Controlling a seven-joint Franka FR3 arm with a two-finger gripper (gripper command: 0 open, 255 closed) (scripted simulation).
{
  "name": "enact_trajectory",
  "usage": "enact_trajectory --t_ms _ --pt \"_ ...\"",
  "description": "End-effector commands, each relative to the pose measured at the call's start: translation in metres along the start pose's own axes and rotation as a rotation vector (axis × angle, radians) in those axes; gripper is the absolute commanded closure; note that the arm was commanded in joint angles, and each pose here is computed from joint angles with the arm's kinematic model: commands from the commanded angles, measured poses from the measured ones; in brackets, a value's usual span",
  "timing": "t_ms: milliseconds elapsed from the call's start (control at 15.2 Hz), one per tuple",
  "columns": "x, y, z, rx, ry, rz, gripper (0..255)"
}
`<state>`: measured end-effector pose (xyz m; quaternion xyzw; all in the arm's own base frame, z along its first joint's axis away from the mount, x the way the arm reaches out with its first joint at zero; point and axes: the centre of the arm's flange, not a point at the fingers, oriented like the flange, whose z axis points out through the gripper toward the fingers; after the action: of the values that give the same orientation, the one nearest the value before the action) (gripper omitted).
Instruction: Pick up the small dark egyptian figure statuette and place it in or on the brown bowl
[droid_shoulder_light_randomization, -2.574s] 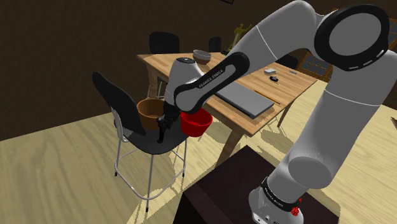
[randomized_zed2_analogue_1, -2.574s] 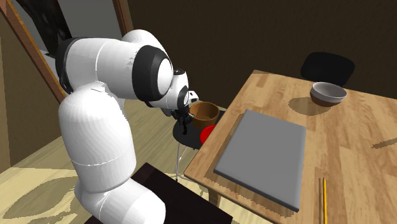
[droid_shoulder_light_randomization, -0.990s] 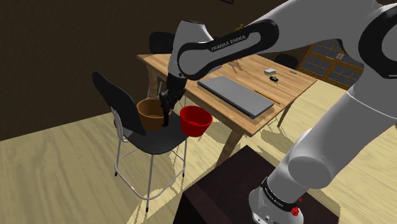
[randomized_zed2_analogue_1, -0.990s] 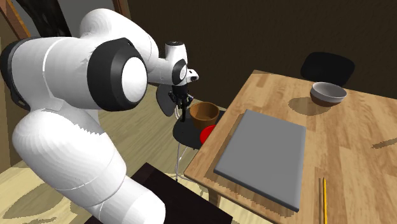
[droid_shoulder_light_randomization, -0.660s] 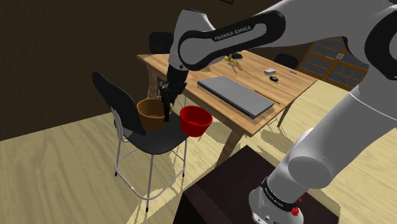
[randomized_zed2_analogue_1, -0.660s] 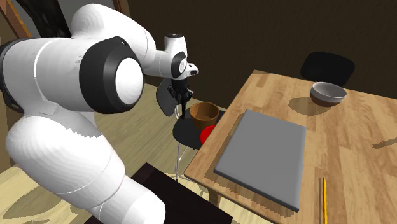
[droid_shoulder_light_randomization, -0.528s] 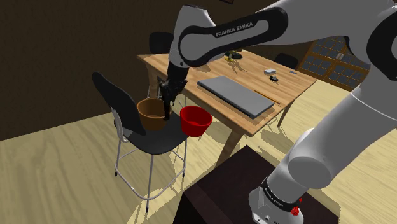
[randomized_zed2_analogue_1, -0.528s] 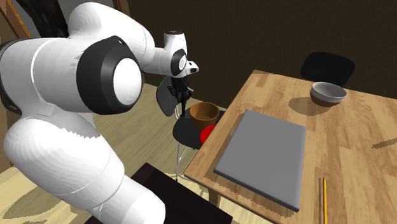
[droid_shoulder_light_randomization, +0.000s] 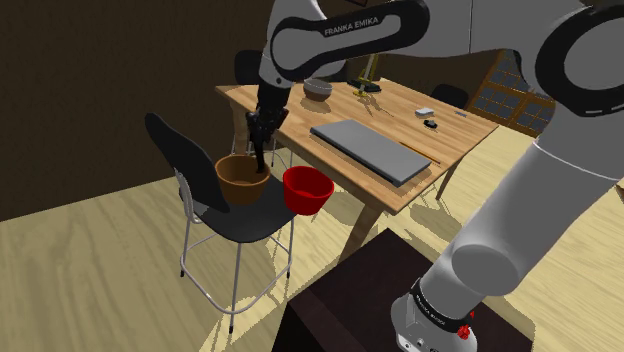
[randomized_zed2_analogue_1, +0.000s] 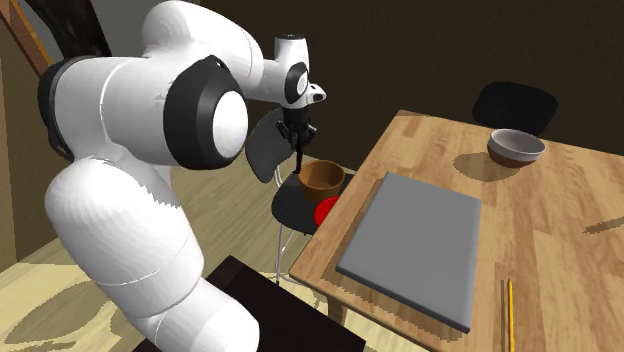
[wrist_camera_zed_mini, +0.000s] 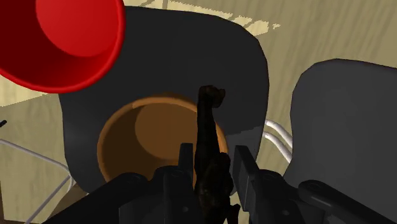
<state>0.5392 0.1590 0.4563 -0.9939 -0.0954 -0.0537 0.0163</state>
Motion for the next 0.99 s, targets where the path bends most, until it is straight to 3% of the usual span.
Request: enact_trajectory --t_ms 0,396,924 --pt "0.023 0.010 -0.002 0.000 0.000 0.000 255" --pt "0.091 0.043 -0.001 0.000 0.000 0.000 255" --pt "0.087 0.044 0.041 0.000 0.000 0.000 255"
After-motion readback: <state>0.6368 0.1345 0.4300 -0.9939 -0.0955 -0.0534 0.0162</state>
